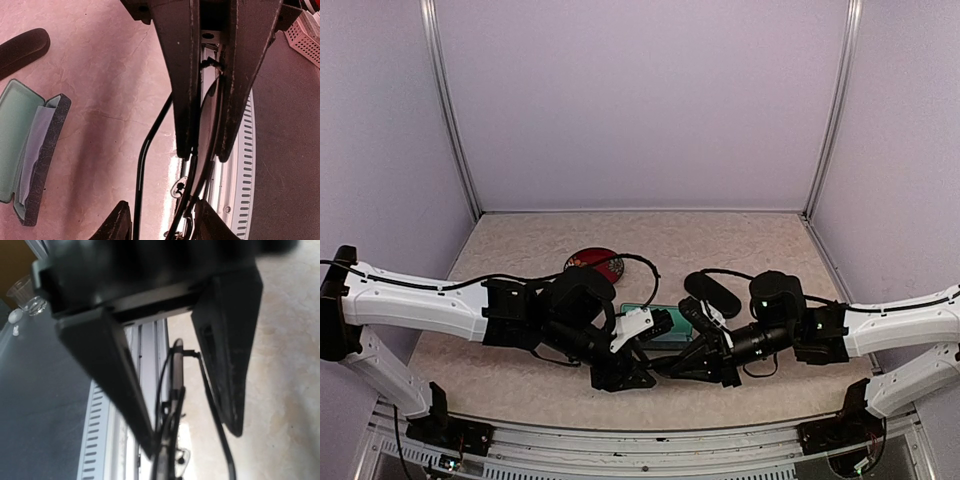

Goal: Organize the sunglasses
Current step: Fold the right temple of the sunglasses on the sunglasses, then pass from the right arm to the left

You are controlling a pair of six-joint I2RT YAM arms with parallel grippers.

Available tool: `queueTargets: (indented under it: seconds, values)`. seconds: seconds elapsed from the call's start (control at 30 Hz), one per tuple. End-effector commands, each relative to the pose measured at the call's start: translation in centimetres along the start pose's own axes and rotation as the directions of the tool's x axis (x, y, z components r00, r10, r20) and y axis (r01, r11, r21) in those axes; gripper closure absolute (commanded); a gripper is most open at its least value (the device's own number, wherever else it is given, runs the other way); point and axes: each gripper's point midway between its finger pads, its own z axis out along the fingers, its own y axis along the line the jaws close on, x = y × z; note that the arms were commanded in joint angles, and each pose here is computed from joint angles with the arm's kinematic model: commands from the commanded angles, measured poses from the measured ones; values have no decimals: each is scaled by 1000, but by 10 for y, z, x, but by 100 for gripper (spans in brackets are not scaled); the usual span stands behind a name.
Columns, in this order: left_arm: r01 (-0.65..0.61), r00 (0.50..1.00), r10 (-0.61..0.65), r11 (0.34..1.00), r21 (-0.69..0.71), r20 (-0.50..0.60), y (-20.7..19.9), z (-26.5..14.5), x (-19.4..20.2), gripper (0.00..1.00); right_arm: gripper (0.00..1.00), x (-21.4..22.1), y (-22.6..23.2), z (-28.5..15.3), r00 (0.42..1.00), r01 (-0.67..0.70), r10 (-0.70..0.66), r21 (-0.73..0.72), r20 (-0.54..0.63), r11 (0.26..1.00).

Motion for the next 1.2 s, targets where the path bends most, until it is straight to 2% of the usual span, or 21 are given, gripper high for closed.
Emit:
queueTargets:
  seconds: [0.0, 0.17, 0.6, 1.0, 1.17]
  values:
    - [-29, 997, 30, 999, -14, 71, 1, -15, -26, 60, 91, 2, 1, 0, 1000, -7, 7, -20, 12, 1000]
    - [-35, 996, 34, 999, -1, 77, 0, -15, -29, 71, 91, 2, 2, 1, 1000, -10, 10, -25, 13, 1000]
    - [-32, 998, 31, 999, 11, 56, -1, -15, -24, 89, 85, 4, -5, 1, 999, -34, 34, 13, 8, 999]
    - [-10, 999, 11, 999, -32, 35, 8, -19, -8, 91, 55, 1, -11, -13, 998, -49, 46, 89, 34, 995]
    - [3, 1000, -2, 999, -44, 27, 11, -21, 0, 91, 47, -3, -19, -25, 996, -66, 58, 137, 63, 988]
